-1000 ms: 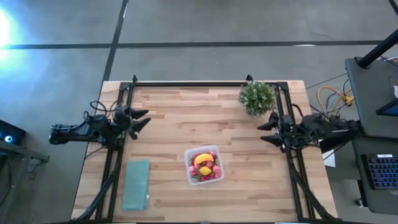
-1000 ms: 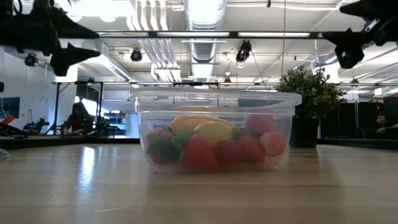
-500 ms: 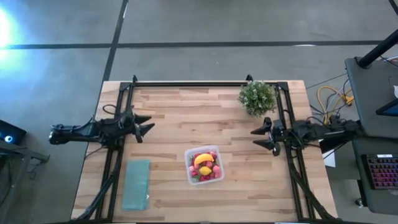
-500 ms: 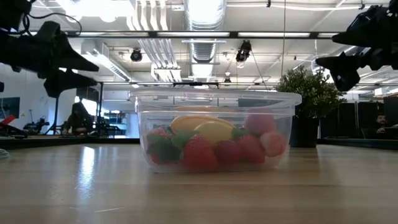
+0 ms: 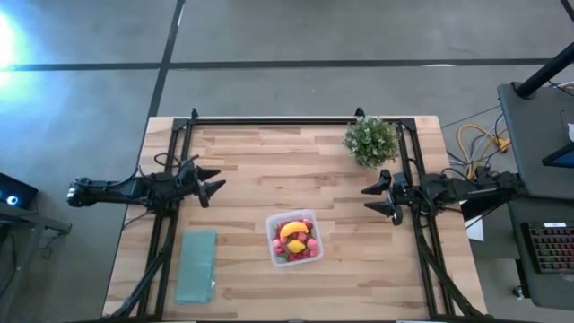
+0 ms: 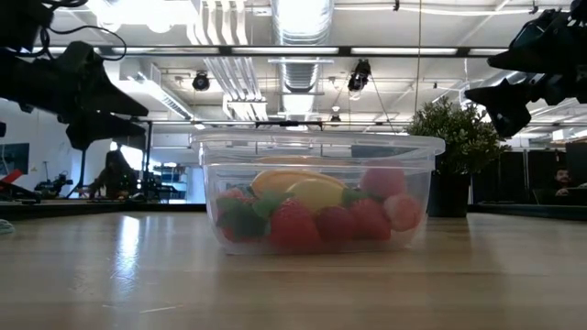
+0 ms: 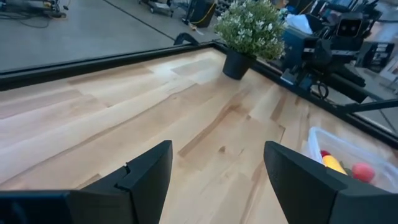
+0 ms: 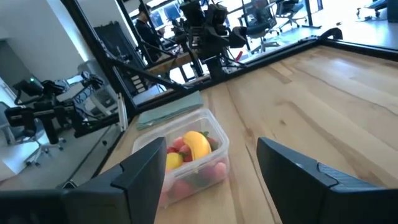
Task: Pick and placing Produce into tupperware
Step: Return to Home Position
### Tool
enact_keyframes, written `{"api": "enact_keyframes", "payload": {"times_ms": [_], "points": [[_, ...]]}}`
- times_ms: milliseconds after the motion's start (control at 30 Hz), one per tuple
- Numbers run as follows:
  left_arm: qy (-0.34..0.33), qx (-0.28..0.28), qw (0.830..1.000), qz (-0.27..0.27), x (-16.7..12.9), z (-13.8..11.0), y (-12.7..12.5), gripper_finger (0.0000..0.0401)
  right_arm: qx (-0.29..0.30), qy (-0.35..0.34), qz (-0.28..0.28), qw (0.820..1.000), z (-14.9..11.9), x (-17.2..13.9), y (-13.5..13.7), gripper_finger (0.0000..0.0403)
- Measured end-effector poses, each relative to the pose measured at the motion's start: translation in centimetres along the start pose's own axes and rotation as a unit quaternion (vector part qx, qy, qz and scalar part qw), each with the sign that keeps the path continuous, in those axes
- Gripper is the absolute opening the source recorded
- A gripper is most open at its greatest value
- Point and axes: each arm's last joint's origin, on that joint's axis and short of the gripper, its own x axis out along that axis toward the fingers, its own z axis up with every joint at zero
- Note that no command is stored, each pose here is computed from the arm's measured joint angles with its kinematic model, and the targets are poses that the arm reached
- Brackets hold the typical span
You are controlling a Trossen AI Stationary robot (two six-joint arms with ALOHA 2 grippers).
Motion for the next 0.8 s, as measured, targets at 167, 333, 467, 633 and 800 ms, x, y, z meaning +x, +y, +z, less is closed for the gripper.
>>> {"api": "enact_keyframes", "payload": {"times_ms": [167,333,467,633,800], "points": [[0.007,0.004,1.000,0.004,0.13,-0.12,-0.01,0.0240,0.000,0.000,0.000,1.000,0.00,0.00,0.00,0.0245],[0.014,0.008,1.000,0.007,0.25,-0.22,-0.03,0.0240,0.000,0.000,0.000,1.000,0.01,0.00,0.00,0.0246],[0.019,0.011,1.000,0.010,0.34,-0.31,-0.04,0.0240,0.000,0.000,0.000,1.000,0.01,0.00,0.00,0.0247],[0.025,0.015,0.999,0.013,0.44,-0.40,-0.05,0.0240,0.000,-0.001,0.000,1.000,0.01,0.00,0.01,0.0247],[0.030,0.018,0.999,0.016,0.52,-0.48,-0.05,0.0240,0.000,-0.001,0.000,1.000,0.01,0.00,0.01,0.0244]]}}
